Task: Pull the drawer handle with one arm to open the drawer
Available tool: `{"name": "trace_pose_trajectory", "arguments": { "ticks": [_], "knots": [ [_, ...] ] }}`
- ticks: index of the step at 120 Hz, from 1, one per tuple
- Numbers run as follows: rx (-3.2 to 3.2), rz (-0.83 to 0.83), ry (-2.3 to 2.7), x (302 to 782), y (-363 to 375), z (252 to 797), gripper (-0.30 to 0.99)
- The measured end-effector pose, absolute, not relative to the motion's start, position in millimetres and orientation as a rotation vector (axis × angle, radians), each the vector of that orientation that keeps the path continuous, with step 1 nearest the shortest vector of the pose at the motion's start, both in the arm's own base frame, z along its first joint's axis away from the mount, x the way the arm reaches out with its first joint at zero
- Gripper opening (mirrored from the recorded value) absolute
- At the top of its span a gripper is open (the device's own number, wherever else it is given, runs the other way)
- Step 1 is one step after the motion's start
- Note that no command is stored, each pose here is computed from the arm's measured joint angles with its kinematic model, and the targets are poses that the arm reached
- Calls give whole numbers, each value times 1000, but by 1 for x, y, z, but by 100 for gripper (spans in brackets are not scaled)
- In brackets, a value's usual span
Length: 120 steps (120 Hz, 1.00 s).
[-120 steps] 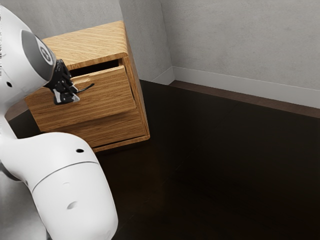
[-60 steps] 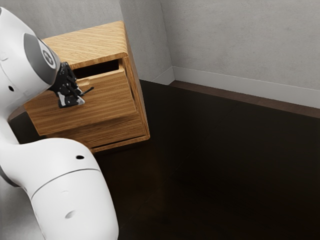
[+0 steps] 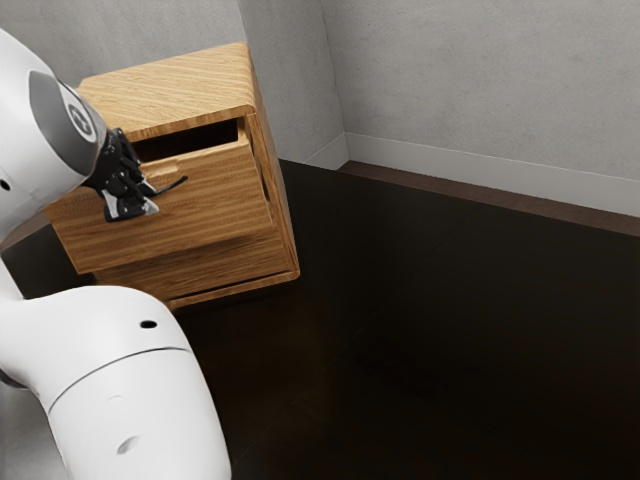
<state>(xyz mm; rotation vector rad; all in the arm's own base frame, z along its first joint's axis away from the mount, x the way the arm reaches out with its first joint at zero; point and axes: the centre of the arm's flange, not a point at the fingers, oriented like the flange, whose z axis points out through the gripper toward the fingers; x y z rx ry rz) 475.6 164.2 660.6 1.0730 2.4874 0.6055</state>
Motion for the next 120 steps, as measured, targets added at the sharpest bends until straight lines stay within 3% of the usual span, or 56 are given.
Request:
{"name": "trace_pose_trajectory", "arguments": {
  "ticks": [120],
  "knots": [
    [1087, 593, 2485, 457, 138, 661, 7]
  ]
}}
